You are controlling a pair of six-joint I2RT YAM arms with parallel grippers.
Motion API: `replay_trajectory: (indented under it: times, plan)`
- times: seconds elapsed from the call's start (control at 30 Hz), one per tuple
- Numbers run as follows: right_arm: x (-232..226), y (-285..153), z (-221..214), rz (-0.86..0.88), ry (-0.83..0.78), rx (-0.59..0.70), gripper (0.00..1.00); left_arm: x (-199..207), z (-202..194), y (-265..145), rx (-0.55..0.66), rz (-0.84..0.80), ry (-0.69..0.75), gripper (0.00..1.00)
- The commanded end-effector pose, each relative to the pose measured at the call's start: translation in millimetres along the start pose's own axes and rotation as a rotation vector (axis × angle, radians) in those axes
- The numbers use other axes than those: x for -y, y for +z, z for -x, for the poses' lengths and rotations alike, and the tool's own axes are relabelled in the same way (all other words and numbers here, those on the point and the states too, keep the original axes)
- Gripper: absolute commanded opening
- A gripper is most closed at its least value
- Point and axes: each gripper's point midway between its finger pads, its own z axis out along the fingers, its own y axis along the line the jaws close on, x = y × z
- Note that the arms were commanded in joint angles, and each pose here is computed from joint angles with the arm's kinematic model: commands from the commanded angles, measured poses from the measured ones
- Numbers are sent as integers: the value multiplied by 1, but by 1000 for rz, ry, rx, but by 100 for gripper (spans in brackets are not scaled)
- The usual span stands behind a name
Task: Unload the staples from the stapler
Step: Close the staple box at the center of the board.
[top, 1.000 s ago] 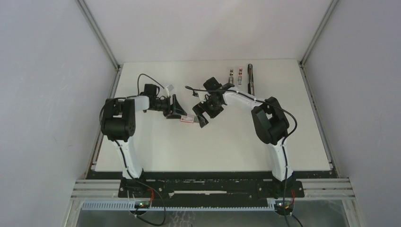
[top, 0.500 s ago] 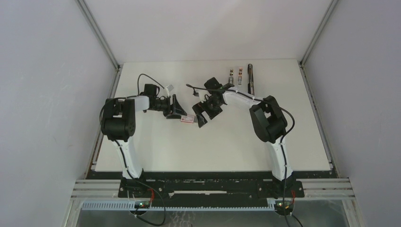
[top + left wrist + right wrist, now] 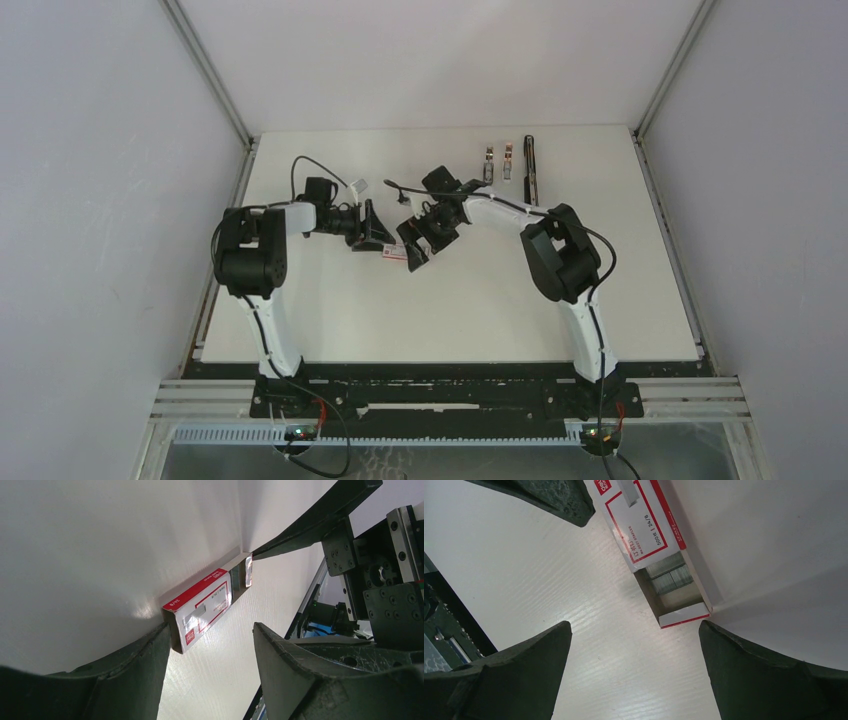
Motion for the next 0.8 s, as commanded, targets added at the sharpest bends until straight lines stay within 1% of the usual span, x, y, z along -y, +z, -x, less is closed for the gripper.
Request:
replay_trajectory:
  times: [0.0,0.37,0.77]
  plan:
    - [-1,16,-2,7,15,-16,100,-6,7,4,0,29,9,68]
    - [-12,24,11,58,34,-2,100,-6,6,4,-1,27,7,68]
    - [-19,31,15,92,29,-8,100,-6,7,4,-1,22,7,68]
